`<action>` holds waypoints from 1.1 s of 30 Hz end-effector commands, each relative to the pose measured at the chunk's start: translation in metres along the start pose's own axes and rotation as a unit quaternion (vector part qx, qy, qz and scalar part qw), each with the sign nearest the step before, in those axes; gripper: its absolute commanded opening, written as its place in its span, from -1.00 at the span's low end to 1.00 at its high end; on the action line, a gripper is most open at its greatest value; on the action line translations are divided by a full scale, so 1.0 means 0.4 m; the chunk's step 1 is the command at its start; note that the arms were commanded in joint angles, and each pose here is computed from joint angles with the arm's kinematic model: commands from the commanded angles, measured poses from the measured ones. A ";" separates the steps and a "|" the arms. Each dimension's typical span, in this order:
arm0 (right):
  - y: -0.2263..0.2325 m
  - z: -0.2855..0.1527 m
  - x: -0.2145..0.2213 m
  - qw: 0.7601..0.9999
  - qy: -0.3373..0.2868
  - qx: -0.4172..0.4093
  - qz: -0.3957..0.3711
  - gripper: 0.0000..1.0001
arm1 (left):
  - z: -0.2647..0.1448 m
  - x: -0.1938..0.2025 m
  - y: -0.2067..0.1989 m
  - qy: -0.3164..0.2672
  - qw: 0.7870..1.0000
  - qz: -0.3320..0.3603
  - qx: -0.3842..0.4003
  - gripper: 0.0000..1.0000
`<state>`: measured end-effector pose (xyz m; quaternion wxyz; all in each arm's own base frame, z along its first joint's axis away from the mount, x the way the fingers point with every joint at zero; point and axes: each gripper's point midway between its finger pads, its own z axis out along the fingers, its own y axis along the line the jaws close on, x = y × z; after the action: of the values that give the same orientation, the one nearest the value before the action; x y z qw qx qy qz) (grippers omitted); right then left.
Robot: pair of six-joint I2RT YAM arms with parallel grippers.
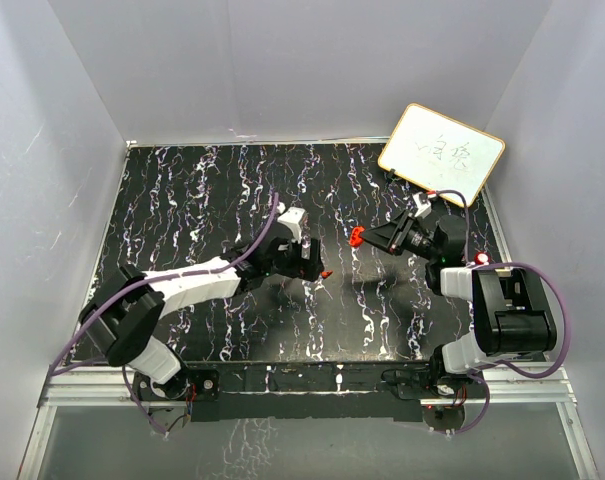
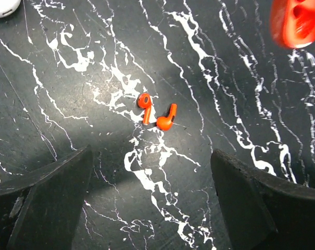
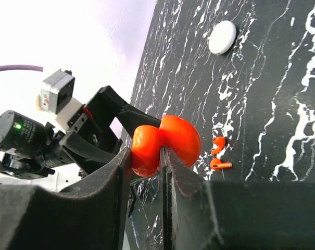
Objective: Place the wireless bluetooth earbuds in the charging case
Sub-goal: Pick up the earbud from the center of the board.
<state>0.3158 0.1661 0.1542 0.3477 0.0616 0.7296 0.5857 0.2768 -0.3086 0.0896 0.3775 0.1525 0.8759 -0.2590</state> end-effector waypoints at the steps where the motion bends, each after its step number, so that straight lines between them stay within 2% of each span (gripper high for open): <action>1: 0.019 -0.028 -0.050 0.999 -0.019 -0.013 -0.036 -1.00 | 0.016 0.012 0.018 0.010 0.999 0.021 -0.035 0.89; 8: 0.016 -0.041 -0.058 0.999 -0.025 -0.011 -0.037 -1.00 | 0.063 0.025 0.051 0.027 0.991 0.065 -0.110 0.85; 33: 0.013 -0.046 -0.062 0.999 -0.028 -0.014 -0.035 -1.00 | 0.116 0.019 0.048 0.020 0.988 0.094 -0.121 0.46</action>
<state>0.3208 0.1422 0.1554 0.3576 0.0777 0.7273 0.5807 0.2964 -0.3063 0.0320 0.3732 0.1937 0.9016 -0.1016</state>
